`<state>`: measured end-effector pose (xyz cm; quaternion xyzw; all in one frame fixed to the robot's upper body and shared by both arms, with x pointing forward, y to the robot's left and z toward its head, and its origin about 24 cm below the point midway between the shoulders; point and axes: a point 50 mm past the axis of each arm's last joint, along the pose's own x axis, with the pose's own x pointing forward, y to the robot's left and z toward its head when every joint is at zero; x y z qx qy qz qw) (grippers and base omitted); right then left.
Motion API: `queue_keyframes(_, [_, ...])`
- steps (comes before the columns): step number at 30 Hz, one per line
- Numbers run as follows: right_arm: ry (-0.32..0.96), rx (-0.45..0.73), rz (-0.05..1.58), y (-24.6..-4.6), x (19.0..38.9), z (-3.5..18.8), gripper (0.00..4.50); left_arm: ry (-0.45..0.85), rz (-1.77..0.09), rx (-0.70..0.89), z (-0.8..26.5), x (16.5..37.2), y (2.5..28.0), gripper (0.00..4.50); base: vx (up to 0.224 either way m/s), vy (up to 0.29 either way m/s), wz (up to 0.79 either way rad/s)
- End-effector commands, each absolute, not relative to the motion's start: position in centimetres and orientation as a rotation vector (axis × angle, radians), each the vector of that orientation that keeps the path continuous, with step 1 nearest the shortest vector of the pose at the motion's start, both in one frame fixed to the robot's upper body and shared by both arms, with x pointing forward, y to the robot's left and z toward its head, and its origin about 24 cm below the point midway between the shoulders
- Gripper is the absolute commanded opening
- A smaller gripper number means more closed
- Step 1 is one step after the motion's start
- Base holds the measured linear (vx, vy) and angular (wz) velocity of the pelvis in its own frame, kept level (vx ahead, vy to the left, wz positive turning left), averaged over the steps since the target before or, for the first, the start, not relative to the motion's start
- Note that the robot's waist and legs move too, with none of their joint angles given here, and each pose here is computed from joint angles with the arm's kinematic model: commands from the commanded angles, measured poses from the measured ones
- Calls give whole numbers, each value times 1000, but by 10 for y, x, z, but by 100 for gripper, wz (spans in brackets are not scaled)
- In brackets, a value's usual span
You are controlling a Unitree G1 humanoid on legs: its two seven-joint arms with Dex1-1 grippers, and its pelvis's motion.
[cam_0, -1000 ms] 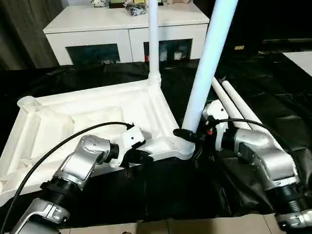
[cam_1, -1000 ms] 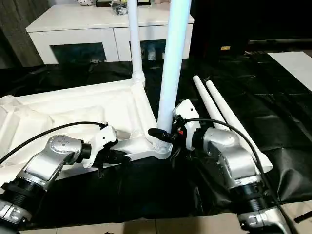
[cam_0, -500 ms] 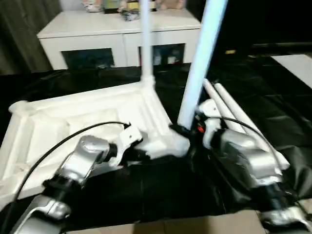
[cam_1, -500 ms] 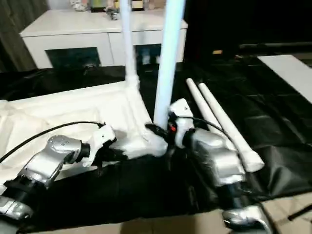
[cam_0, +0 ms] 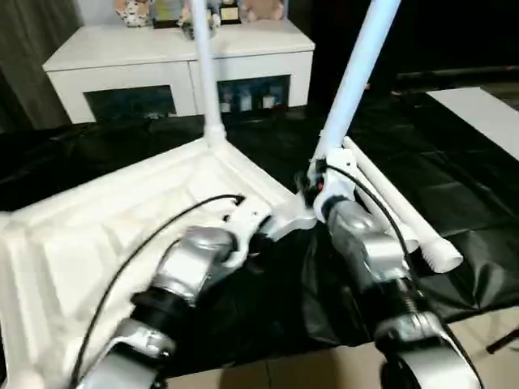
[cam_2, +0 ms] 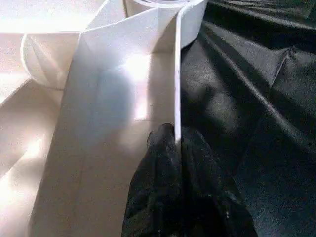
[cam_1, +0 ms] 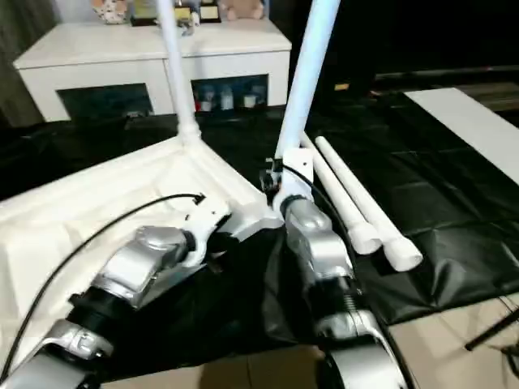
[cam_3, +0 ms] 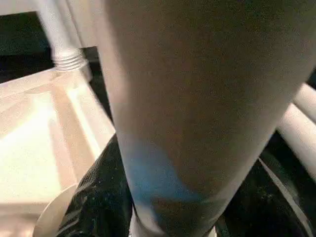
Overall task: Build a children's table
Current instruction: Rotate leg to tighten
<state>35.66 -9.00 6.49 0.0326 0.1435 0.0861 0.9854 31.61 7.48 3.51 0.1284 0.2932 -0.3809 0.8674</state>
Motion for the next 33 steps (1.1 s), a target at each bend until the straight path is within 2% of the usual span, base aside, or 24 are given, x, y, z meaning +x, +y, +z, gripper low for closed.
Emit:
queue_keyframes(1, [638,58,122,-97,325,-9,183,545,-791,294,51,319,68,0,0,0,0])
queue_keyframes(8, [663,40,129,-93,330,-10,183,564,-755,326,51,315,81,0,0,0,0])
queue_keyframes(20, [665,47,199,-89,338,-4,183,561,-780,326,53,311,85,0,0,0,0])
queue_keyframes(27, [725,63,320,-84,337,-4,183,542,-839,320,57,307,81,0,0,0,0])
queue_keyframes(33, [673,73,300,-81,343,3,183,554,-785,322,57,311,86,0,0,0,0])
